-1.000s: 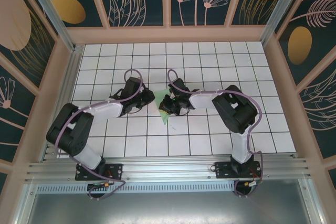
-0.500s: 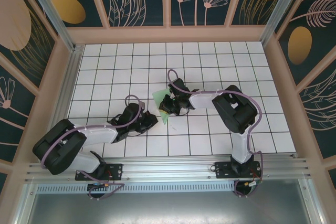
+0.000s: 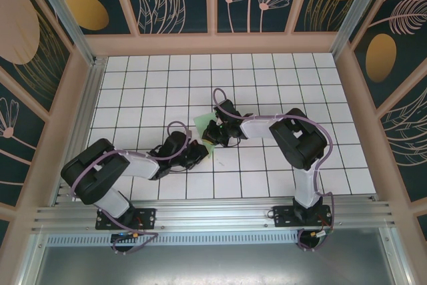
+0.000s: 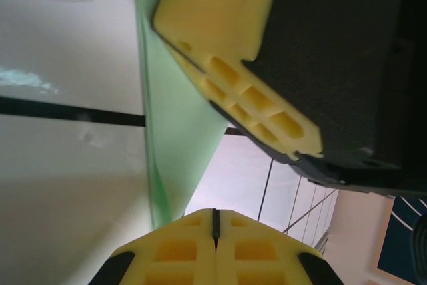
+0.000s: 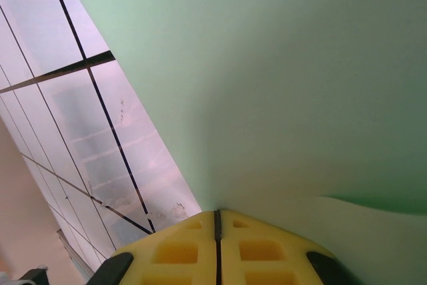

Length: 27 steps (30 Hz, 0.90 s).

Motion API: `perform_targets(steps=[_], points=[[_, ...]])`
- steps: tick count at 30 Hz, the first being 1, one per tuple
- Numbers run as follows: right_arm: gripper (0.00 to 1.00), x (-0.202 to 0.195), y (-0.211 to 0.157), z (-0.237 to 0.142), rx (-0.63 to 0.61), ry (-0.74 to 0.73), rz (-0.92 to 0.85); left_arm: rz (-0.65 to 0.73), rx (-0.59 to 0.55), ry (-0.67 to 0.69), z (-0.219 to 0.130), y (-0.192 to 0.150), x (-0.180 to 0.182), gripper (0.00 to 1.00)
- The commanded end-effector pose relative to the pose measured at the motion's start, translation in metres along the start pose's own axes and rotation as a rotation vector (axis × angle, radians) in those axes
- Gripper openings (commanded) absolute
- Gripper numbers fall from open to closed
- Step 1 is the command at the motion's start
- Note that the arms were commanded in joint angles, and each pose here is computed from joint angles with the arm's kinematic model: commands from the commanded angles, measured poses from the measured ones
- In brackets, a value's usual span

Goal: Fold a paper plane with a square sheet of paper (pick it up from the middle)
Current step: Third fold the triangle at the center of the table.

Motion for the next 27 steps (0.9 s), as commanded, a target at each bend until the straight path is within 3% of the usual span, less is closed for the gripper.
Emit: perform_targets(steps=[1, 17, 27], points=[[0.09, -0.029, 0.002, 0.012, -0.021, -0.093, 0.049, 0.001, -0.001, 0.013, 0.007, 0.002, -0.001, 0.04], [0.09, -0.033, 0.003, 0.013, -0.025, -0.108, 0.060, -0.007, 0.101, 0.097, 0.017, -0.011, 0.018, 0.06], [0.08, -0.035, 0.004, 0.014, -0.036, -0.120, 0.070, 0.004, 0.107, 0.245, 0.014, -0.012, 0.034, 0.05]])
Point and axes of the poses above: each hand's point on the last joint's axis, 136 mm out from that joint toward the fingers, its own z axis out along the fingers, its own x axis along the line the jaws close on, y = z × x, the point moved 6 cm from there along -z, back along the fingers, and after that the axes turned 14 degrees about z, right-handed, at the moved point
